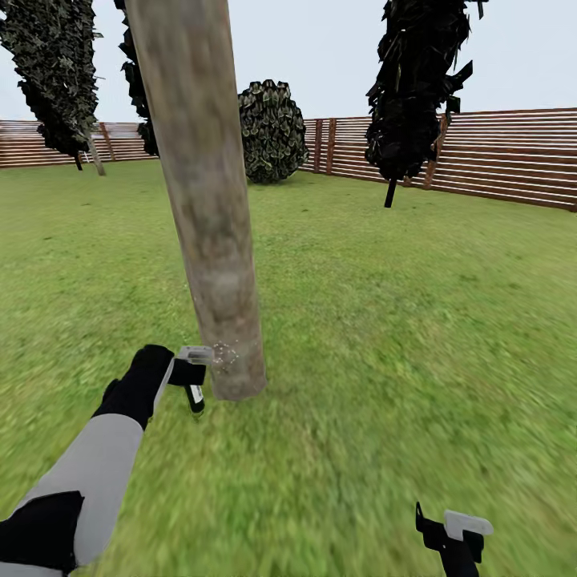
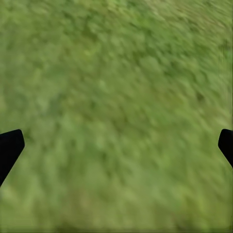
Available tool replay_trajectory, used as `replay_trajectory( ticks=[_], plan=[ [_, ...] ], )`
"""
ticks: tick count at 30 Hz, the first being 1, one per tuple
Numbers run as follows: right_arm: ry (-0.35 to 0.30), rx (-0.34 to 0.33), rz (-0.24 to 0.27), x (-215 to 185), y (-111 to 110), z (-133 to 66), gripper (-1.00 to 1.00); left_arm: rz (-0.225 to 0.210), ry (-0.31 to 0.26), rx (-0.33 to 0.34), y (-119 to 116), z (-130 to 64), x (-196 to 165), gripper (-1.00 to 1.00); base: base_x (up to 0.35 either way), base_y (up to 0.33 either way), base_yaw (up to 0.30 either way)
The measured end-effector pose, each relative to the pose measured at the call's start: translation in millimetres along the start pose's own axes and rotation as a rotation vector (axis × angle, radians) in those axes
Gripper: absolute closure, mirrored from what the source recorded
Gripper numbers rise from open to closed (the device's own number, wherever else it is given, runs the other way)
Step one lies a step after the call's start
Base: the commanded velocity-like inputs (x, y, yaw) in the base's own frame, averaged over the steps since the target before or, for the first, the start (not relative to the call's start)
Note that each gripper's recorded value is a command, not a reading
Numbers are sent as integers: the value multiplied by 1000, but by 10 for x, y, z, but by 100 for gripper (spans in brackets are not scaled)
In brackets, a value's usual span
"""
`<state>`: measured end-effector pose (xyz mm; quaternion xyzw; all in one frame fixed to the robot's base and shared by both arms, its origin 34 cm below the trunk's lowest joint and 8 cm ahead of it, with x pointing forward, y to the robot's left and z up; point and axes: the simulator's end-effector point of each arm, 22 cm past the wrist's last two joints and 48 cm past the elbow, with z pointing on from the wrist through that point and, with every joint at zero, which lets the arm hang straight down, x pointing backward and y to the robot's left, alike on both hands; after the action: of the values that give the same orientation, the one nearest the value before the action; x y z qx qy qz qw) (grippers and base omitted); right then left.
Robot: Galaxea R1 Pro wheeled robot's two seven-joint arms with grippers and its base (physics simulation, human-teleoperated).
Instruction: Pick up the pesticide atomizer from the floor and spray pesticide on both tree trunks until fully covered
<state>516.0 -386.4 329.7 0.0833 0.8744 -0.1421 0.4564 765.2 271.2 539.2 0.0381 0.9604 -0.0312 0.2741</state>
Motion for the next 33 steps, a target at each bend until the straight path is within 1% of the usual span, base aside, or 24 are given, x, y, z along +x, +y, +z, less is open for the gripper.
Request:
replay_trajectory(
  ticks=[2,4,5,7,9,12,17,19,22,24,28,33],
  plan=[
    [0,0,-1,-1,-5,1,-100,2,-32,10,-10,-97,-239,100,-1,0,0],
    [0,1,-1,-1,-8,2,-100,4,-52,5,75,-175,-386,100,0,0,0],
    [0,1,-1,0,-8,2,-100,2,-52,1,112,-183,-393,100,0,0,0],
    [0,1,-1,0,-8,2,-100,-1,-47,-22,269,-193,-355,100,0,0,0],
    [0,1,-1,0,-8,2,-100,-6,-44,-30,353,-195,-324,100,0,0,0],
    [0,1,-1,0,-8,2,-100,-5,-45,-22,309,-196,-341,100,0,0,35],
    [0,2,-1,0,-10,2,-100,0,-55,-11,212,-207,-407,100,-77,-72,220],
    [-1,2,-1,-3,-11,2,-100,3,-75,5,96,-239,-496,100,-58,-89,46],
    [-1,2,-1,-3,-10,3,-100,10,-121,-6,105,-353,-666,100,-6,-25,10],
    [-1,2,-1,-5,-9,3,-100,15,-132,-13,116,-382,-700,100,128,-184,1],
    [-1,2,-1,-4,-10,3,-100,14,-131,-14,126,-379,-689,100,152,-224,29],
    [-1,2,-1,-3,-10,3,-100,14,-130,-16,138,-385,-692,100,131,-246,231]
  ],
)
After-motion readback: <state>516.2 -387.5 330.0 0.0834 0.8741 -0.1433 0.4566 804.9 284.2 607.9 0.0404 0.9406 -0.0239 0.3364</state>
